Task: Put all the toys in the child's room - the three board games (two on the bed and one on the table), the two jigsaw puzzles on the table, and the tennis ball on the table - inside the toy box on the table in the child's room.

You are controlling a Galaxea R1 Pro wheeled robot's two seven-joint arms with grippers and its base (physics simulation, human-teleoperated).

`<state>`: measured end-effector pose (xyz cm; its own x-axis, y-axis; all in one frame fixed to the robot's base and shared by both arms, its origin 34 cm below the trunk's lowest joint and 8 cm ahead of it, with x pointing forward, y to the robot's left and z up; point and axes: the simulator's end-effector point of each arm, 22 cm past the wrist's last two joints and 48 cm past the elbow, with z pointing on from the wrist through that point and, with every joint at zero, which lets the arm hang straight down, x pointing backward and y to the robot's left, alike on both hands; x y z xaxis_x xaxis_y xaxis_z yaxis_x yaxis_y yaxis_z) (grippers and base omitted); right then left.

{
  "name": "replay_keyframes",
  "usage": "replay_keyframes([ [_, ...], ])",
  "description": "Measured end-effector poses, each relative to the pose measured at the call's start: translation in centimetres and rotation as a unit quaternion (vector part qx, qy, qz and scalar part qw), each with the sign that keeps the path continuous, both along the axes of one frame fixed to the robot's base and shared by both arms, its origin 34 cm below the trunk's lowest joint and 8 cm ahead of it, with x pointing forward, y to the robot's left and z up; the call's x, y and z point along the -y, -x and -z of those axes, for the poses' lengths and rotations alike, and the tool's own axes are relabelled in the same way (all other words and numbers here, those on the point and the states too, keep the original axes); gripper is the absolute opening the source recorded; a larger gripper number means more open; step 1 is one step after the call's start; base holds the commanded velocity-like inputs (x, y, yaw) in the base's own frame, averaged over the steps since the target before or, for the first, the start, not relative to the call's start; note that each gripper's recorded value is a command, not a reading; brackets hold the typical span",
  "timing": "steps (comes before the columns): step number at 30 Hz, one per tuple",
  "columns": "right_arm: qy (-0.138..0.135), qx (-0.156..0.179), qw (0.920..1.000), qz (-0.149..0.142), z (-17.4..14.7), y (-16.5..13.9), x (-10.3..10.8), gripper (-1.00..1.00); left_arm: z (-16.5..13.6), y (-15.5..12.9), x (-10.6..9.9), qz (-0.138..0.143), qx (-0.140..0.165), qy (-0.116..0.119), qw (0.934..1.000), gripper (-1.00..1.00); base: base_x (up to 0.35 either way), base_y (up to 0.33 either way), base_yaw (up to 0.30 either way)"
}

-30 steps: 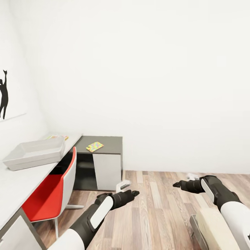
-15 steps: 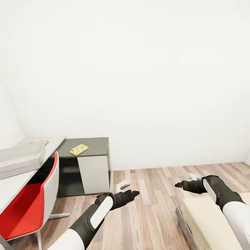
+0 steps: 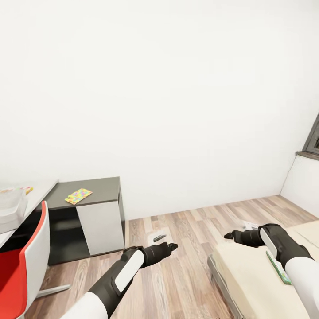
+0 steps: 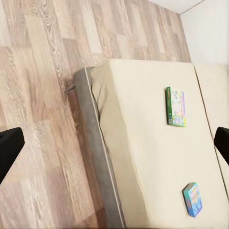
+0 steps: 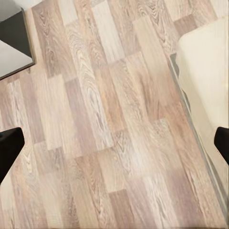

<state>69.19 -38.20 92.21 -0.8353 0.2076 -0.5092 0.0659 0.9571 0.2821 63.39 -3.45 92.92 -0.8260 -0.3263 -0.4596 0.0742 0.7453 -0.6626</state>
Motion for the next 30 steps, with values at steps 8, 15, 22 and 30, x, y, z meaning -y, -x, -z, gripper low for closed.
replay_keyframes([
  [8,-0.004,0.003,0.9999,0.010,0.4,-0.3,0.7,1.00,0.7,-0.3,-0.1,-0.001,-0.001,0.000,1.0000,1.00,0.000,0.000,-0.291],
  [15,-0.005,0.006,0.9997,0.021,0.7,-0.5,1.8,1.00,1.4,-0.5,-0.1,-0.002,-0.002,0.000,1.0000,1.00,0.000,0.000,-0.291],
  [22,-0.002,0.008,0.9995,0.029,1.1,-0.7,2.9,1.00,2.1,-0.7,-0.2,-0.002,-0.003,-0.001,1.0000,1.00,0.000,0.000,-0.291],
  [30,-0.001,0.010,0.9994,0.033,1.7,-0.9,3.5,1.00,3.0,-0.9,-0.2,-0.002,-0.004,-0.002,1.0000,1.00,0.000,0.000,-0.291],
])
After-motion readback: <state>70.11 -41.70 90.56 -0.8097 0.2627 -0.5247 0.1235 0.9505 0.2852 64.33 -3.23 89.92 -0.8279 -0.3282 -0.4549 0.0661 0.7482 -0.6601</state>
